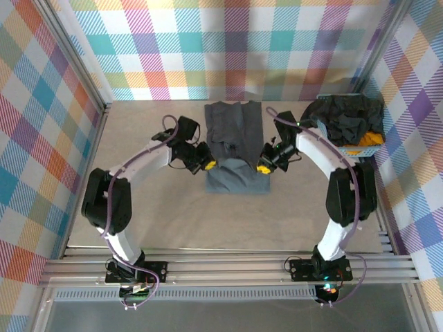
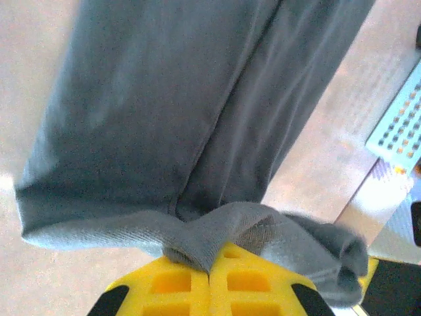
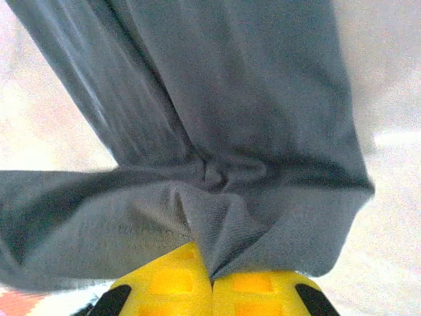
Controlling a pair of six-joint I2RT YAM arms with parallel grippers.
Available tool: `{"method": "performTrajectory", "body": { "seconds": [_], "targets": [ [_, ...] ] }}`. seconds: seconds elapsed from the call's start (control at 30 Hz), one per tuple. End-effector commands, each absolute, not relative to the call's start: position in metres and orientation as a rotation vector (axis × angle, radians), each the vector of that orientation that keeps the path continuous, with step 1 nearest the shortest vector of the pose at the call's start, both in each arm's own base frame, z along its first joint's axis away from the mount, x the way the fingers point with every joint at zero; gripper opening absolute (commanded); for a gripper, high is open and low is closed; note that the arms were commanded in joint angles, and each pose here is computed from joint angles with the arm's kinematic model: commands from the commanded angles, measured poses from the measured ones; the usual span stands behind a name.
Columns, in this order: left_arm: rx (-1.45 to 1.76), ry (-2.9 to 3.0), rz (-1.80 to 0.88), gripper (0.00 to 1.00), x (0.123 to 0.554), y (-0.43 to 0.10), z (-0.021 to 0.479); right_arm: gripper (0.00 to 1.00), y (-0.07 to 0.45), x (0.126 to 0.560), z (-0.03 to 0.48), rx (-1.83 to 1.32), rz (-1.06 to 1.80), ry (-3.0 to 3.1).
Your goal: Fold and stack the t-shirts
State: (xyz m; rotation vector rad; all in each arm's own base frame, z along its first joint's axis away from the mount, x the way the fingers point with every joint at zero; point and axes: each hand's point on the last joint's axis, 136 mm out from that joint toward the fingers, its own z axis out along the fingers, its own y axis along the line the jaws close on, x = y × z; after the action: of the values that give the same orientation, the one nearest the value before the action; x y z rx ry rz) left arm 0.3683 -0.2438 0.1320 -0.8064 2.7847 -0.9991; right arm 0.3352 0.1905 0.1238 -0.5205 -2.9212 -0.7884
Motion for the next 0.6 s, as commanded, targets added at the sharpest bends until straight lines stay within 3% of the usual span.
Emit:
{"method": "performTrajectory", "body": {
  "seconds": [0.0,0.33,0.37,0.4,0.47,0.57],
  "targets": [
    [-0.852,2.729,-0.978,0.00,0.411,-0.232,0.130,0.00,0.189,0.372,0.120,-0.564,-0.807,-2.930],
    [-0.881,2.714,-0.999,0.00,0.489,-0.231,0.095,0.00,0.189,0.453,0.085,-0.635,-0.814,-2.901],
    [-0.875,2.724,-0.997,0.00,0.493,-0.232,0.090,0.07,0.191,0.458,0.082,-0.628,-0.835,-2.895],
    [-0.868,2.729,-0.990,0.03,0.497,-0.232,0.087,0.24,0.192,0.463,0.078,-0.622,-0.829,-2.896],
    [-0.853,2.729,-0.951,0.23,0.502,-0.228,0.088,0.44,0.188,0.470,0.079,-0.613,-0.804,-2.917],
    [-0.852,2.708,-0.891,0.34,0.494,-0.219,0.103,0.55,0.181,0.478,0.101,-0.573,-0.800,-3.017]
  ]
}}
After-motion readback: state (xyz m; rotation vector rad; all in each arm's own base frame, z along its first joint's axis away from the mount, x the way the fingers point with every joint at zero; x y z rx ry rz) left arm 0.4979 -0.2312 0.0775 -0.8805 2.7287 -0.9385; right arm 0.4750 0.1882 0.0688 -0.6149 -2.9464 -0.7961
